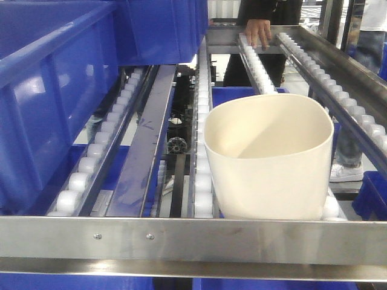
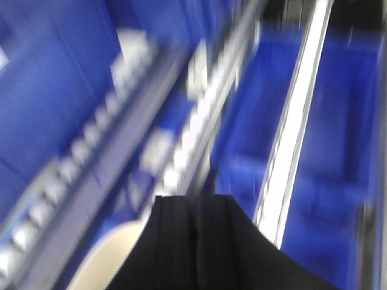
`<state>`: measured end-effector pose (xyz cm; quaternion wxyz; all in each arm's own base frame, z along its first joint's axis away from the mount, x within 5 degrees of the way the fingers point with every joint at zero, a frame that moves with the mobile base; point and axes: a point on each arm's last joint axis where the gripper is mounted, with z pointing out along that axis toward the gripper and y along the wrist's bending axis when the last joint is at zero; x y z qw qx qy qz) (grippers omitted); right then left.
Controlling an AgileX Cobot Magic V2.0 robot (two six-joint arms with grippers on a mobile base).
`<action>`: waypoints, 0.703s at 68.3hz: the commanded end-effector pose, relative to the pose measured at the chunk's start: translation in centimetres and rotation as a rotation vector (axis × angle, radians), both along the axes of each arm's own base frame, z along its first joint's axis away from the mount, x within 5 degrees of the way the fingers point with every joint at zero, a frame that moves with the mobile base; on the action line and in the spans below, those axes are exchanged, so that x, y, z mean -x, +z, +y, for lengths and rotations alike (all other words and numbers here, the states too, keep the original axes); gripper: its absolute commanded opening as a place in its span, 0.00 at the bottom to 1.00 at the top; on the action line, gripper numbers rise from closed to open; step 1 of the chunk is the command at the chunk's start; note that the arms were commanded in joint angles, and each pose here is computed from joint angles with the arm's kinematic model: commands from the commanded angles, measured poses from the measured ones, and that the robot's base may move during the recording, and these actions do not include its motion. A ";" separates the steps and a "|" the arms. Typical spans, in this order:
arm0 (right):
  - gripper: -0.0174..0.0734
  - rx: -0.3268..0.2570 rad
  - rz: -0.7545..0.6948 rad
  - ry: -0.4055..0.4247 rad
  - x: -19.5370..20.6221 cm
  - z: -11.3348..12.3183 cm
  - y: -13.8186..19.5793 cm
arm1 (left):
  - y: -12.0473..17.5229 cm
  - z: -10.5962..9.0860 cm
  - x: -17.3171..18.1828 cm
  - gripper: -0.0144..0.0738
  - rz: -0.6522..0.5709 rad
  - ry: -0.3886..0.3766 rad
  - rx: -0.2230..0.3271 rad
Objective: Move white bin to right shelf second layer
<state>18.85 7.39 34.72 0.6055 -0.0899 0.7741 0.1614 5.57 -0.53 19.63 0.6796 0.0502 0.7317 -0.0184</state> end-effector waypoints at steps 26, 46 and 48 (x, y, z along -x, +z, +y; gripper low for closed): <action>0.25 -0.075 -0.197 -0.006 1.8 -0.7 0.3 | -0.4 0.0 -0.1 0.26 -0.062 -0.006 0.009; 0.25 -0.072 -0.190 -0.006 1.7 -0.7 0.2 | -0.4 0.0 -0.1 0.26 -0.062 -0.006 0.009; 0.25 -0.072 -0.190 -0.006 1.7 -0.7 0.2 | -0.4 0.0 -0.1 0.26 -0.062 -0.006 0.009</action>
